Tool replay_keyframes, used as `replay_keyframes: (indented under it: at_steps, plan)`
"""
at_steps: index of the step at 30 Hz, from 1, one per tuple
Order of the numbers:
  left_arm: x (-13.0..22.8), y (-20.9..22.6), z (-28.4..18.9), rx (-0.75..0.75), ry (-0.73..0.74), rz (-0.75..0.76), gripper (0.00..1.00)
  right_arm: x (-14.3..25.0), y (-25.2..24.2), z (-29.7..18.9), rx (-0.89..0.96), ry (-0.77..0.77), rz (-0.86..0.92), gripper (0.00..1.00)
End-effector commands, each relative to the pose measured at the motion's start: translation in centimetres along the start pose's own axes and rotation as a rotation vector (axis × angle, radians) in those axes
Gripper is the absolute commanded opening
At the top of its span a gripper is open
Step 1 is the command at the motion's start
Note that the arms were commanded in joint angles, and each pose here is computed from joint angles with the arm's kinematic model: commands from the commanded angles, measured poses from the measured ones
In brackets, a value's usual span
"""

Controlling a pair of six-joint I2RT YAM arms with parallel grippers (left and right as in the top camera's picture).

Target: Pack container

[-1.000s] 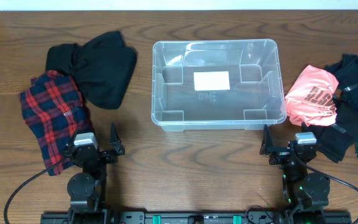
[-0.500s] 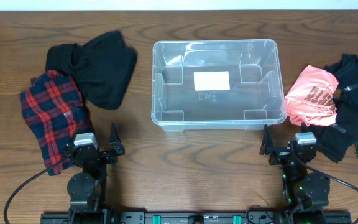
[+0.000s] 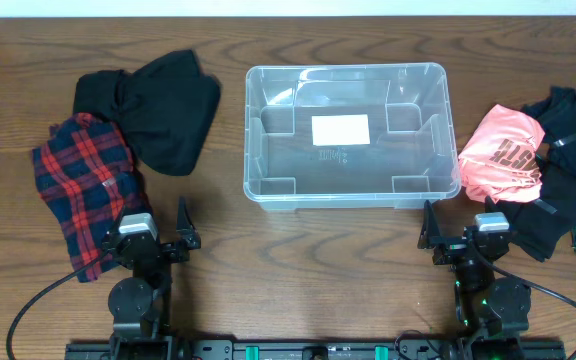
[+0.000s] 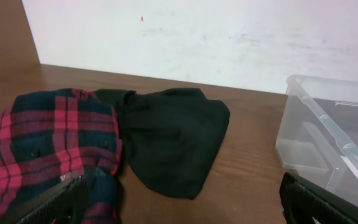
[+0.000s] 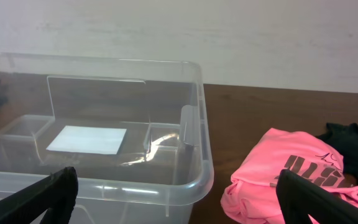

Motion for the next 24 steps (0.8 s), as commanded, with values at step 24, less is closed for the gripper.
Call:
replay_keyframes:
  at_steps: [24]
  plan:
    - [1.28, 0.05, 0.13, -0.008, 0.046, -0.042, 0.98, -0.01, -0.19, -0.04, 0.009, -0.004, 0.017, 0.99]
Point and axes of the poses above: each gripper's point midway between its finger pads, its own z axis out along the fingers, its own y axis along the line the jaws close on, x = y × z, the point moved 8 cm from there along -z, back along the fingers, and after that the axes turned 5 degrees about z, right-handed, at the moved point
